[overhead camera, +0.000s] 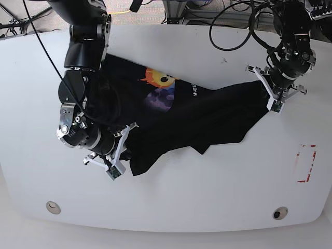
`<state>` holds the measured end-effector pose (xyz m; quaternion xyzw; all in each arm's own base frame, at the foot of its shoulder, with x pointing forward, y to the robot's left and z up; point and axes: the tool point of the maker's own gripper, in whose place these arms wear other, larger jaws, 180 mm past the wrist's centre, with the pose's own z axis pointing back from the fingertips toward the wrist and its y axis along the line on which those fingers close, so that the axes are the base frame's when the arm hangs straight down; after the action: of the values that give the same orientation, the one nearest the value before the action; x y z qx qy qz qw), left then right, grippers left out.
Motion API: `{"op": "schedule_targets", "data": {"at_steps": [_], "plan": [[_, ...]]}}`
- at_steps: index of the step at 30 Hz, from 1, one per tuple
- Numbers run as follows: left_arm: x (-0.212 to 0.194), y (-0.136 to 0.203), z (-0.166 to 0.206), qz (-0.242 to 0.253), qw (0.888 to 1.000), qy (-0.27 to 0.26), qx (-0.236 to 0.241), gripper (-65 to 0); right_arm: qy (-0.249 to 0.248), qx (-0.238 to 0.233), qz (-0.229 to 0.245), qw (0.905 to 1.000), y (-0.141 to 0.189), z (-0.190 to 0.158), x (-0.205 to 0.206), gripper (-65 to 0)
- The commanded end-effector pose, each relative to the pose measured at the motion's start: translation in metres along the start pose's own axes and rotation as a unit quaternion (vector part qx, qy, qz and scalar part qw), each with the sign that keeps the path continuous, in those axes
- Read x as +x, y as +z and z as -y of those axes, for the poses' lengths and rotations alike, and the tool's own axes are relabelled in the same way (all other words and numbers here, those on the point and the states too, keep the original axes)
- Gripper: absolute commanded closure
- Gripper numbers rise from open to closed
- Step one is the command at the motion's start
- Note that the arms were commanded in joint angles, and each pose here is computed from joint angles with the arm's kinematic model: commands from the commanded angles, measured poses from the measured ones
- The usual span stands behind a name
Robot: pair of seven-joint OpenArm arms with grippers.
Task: Fold the T-shirt properly
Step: 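Grasp the shirt edges with both grippers and lift the shirt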
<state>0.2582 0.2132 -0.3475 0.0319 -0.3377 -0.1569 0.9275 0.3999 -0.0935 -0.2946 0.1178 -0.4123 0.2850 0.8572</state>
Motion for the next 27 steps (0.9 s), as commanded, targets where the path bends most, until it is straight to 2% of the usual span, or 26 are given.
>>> {"op": "schedule_targets", "data": {"at_steps": [1, 4, 8, 12, 15, 18, 21, 27], "plan": [[0.015, 0.002, -0.003, 0.017, 1.000, -0.016, 0.009, 0.0, 0.015, -0.017, 0.018, 0.9996, 0.009, 0.006, 0.014, 0.0], [0.022, -0.001, 0.006, 0.021, 0.999, -0.027, -0.002, 0.0, 0.010, -0.015, 0.000, 0.9998, 0.007, 0.008, 0.000, -3.3], [0.023, -0.001, 0.008, 0.022, 0.999, -0.028, -0.004, 0.0, -0.036, 0.020, -0.029, 0.9987, -0.018, 0.001, -0.032, -9.0], [0.021, -0.001, 0.007, 0.019, 0.999, -0.029, -0.004, 0.0, -0.072, 0.042, -0.025, 0.9962, -0.036, -0.007, -0.046, -13.6], [0.018, 0.000, 0.001, 0.014, 0.999, -0.037, 0.003, 0.0, -0.102, 0.057, -0.023, 0.9929, -0.049, -0.010, -0.056, -22.0], [0.013, 0.001, -0.001, 0.006, 0.999, -0.042, 0.003, 0.0, -0.125, 0.066, -0.015, 0.9899, -0.061, -0.005, -0.053, -33.5], [0.012, 0.001, -0.001, 0.005, 0.999, -0.043, 0.004, 0.0, -0.141, 0.071, -0.006, 0.9874, -0.071, 0.000, -0.048, -40.0], [0.011, 0.001, -0.002, 0.005, 0.999, -0.042, 0.004, 0.0, -0.159, 0.076, 0.003, 0.9843, -0.082, 0.014, -0.032, -41.7]]}}
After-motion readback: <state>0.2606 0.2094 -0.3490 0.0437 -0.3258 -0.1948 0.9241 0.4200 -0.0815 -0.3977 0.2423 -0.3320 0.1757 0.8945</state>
